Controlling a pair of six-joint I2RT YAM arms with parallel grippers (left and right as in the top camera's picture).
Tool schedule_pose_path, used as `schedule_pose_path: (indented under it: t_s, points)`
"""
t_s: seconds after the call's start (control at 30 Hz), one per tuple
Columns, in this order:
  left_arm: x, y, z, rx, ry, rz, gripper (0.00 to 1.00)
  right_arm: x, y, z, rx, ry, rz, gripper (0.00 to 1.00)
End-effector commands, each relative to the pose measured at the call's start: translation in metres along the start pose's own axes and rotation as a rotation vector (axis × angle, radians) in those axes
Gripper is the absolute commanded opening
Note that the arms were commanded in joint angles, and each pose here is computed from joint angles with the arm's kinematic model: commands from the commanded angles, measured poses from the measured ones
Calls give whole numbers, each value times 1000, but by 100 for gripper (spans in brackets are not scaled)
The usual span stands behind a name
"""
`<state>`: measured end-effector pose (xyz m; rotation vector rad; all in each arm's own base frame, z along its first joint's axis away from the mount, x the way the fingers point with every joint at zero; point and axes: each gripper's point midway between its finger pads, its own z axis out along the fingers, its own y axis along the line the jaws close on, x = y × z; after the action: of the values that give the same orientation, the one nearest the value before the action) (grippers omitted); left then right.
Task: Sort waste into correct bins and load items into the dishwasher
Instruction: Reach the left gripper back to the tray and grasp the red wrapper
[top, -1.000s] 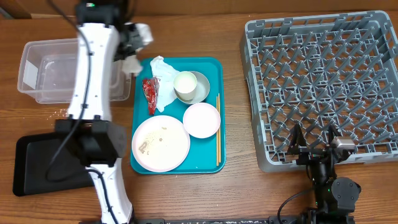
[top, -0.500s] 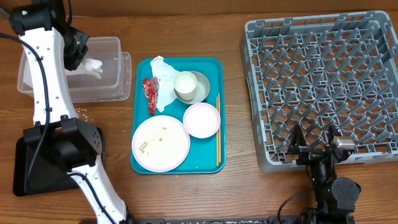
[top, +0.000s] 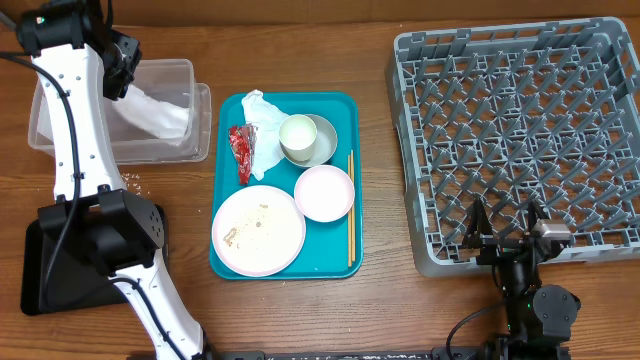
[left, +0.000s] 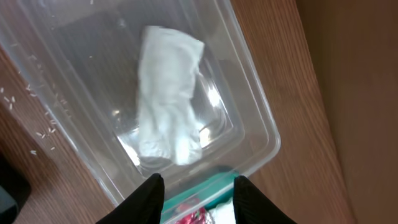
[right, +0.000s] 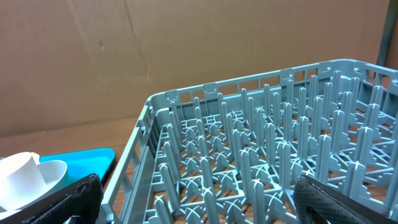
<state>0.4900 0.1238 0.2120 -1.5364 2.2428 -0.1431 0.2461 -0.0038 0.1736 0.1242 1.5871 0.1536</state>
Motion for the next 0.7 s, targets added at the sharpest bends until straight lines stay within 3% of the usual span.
schedule_pose_path:
  t_s: [0.0,0.13,0.23,0.33,0.47,0.67]
  points:
    - [32,-21,0,135,161,263,35,2,-1,0,2,-4,-1,100]
    - [91,-53,-19,389,345,634,36,2,-1,0,2,-4,-1,100]
    - [130,-59,-27,430,401,828,44,2,-1,0,2,-4,-1,100]
    - [158,-54,-22,290,355,983,50,2,-1,0,2,-4,-1,100]
    - [173,-47,-12,51,226,1004,50,2,-1,0,2,-4,-1,100]
    - [219,-40,17,-67,275,1037,51,2,-1,0,2,-4,-1,100]
